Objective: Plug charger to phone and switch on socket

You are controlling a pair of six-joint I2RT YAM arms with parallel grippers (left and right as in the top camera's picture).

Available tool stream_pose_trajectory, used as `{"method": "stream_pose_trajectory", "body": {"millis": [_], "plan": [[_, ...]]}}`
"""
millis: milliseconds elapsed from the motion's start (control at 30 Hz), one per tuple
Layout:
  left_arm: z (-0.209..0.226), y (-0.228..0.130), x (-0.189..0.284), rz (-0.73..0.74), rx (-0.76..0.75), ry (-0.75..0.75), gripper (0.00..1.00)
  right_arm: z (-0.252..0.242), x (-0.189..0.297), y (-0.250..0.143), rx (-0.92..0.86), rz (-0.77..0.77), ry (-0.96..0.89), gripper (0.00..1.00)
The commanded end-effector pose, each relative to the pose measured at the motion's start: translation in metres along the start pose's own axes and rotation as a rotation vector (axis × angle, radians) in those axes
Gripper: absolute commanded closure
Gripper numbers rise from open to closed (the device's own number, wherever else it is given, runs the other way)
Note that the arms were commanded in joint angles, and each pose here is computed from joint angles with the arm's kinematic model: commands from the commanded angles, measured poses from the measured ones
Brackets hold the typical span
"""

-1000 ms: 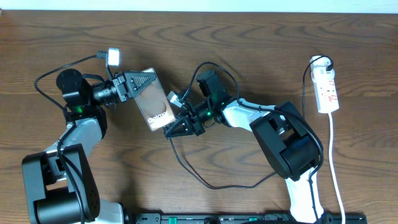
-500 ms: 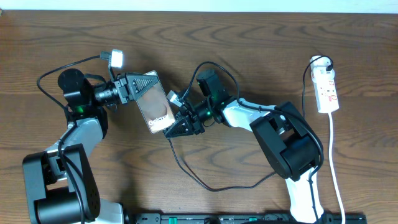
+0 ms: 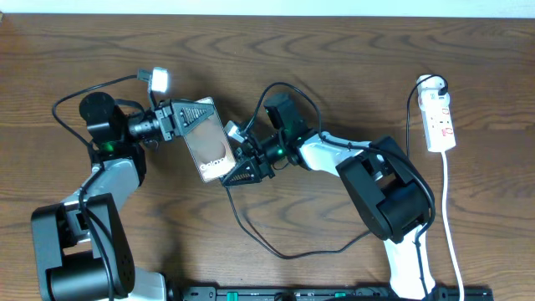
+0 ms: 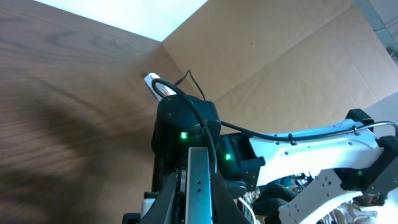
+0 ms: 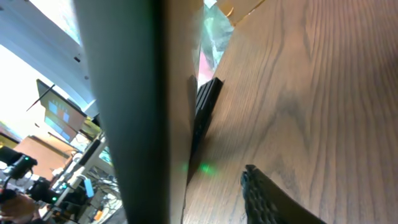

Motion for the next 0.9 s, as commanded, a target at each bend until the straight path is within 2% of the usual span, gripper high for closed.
{"method": "stream_pose_trajectory", "body": {"millis": [0,200,533,567,600,667,733,833,867], "plan": [[-0.007,-0.002,0.0,0.027,-0.021,-0.017,0.93,0.0,0.004,0.008,0.023,-0.006,-0.007,0.55],[-0.005,0.001,0.01,-0.001,-0.021,-0.001,0.93,0.0,0.004,0.008,0.023,-0.006,-0.007,0.46],[-0.002,0.006,0.025,-0.041,-0.019,0.022,0.93,0.0,0.004,0.008,0.016,-0.006,-0.007,0.43],[-0.001,0.006,0.027,-0.044,-0.014,0.024,0.93,0.0,0.004,0.008,0.016,-0.006,-0.007,0.33],[-0.001,0.007,0.028,-0.048,-0.012,0.026,0.92,0.0,0.004,0.008,0.016,-0.006,-0.007,0.28],[0.0,0.007,0.03,-0.055,-0.003,0.03,0.92,0.0,0.004,0.008,0.016,-0.006,-0.007,0.25],[0.001,0.008,0.034,-0.063,0.003,0.035,0.92,-0.001,0.004,0.008,0.017,-0.007,-0.009,0.18],[0.004,0.009,0.042,-0.085,0.028,0.047,0.92,-0.002,0.008,0.009,0.016,-0.012,-0.017,0.01],[0.005,0.01,0.045,-0.095,0.037,0.052,0.93,-0.002,0.01,0.009,0.014,-0.015,-0.02,0.01]]}}
Point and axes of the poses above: each gripper's point midway between its finger pads, its own x axis back along the fingers, its own z axis along the line the jaws close on, y = z × x, the point moved 6 cm from there along x, back along the fingers, and after that the axes turned 10 degrees about x, right-handed, at the moved point
